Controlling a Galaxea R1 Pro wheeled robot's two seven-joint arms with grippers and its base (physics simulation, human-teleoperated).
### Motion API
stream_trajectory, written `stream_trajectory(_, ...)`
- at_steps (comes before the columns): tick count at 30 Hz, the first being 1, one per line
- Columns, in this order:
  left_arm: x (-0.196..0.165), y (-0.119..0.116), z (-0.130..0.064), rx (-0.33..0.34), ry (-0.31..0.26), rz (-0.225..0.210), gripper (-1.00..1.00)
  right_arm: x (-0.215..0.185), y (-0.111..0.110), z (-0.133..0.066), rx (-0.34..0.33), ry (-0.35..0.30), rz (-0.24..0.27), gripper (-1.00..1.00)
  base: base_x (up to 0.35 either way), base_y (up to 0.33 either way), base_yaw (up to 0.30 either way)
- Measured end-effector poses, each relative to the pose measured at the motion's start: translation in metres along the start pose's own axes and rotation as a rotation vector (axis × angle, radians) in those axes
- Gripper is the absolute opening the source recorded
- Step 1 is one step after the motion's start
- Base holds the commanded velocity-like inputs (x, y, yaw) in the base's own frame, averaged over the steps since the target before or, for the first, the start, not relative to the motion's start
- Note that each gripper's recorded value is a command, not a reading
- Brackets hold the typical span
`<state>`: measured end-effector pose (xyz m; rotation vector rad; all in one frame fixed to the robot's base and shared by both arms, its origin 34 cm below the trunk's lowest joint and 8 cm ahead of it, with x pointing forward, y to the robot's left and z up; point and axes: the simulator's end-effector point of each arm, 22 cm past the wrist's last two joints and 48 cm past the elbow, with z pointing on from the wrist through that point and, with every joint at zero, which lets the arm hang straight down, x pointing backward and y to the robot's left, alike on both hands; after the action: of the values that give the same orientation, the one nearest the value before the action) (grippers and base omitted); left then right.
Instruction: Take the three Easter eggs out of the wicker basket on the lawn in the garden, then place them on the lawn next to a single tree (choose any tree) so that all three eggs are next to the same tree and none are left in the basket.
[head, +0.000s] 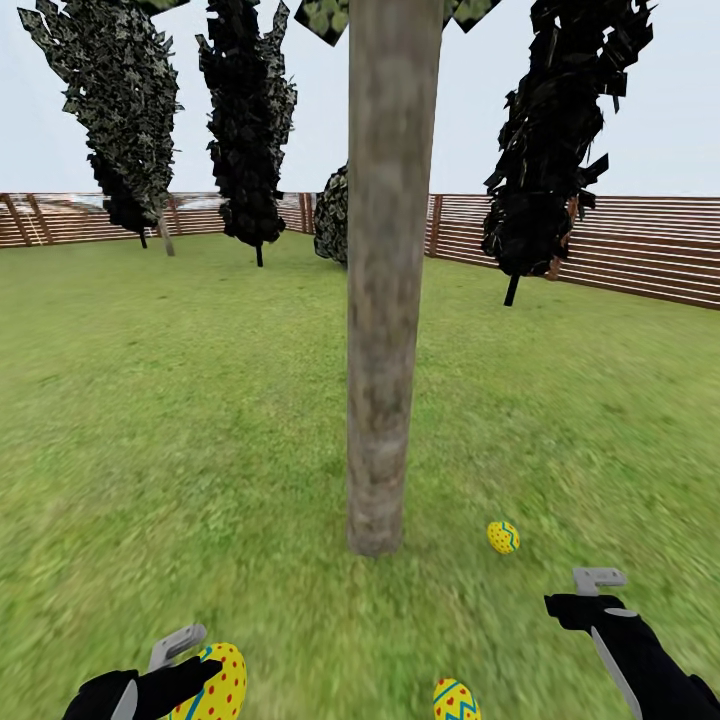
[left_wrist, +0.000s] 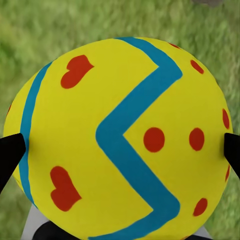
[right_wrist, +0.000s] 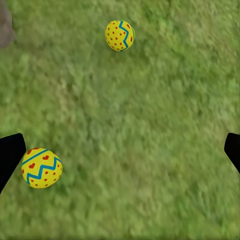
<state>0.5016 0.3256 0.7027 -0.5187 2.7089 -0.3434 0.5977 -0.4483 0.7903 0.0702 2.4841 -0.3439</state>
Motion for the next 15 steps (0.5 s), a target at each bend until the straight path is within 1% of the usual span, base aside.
stream_trajectory(15, 0.0, 0.002, 0.014, 0.0, 0.0, 0.0, -1.0, 0.004, 0.004, 0.013, 0.001, 0.0, 0.0, 1.0, 0.0, 0.0, 0.0)
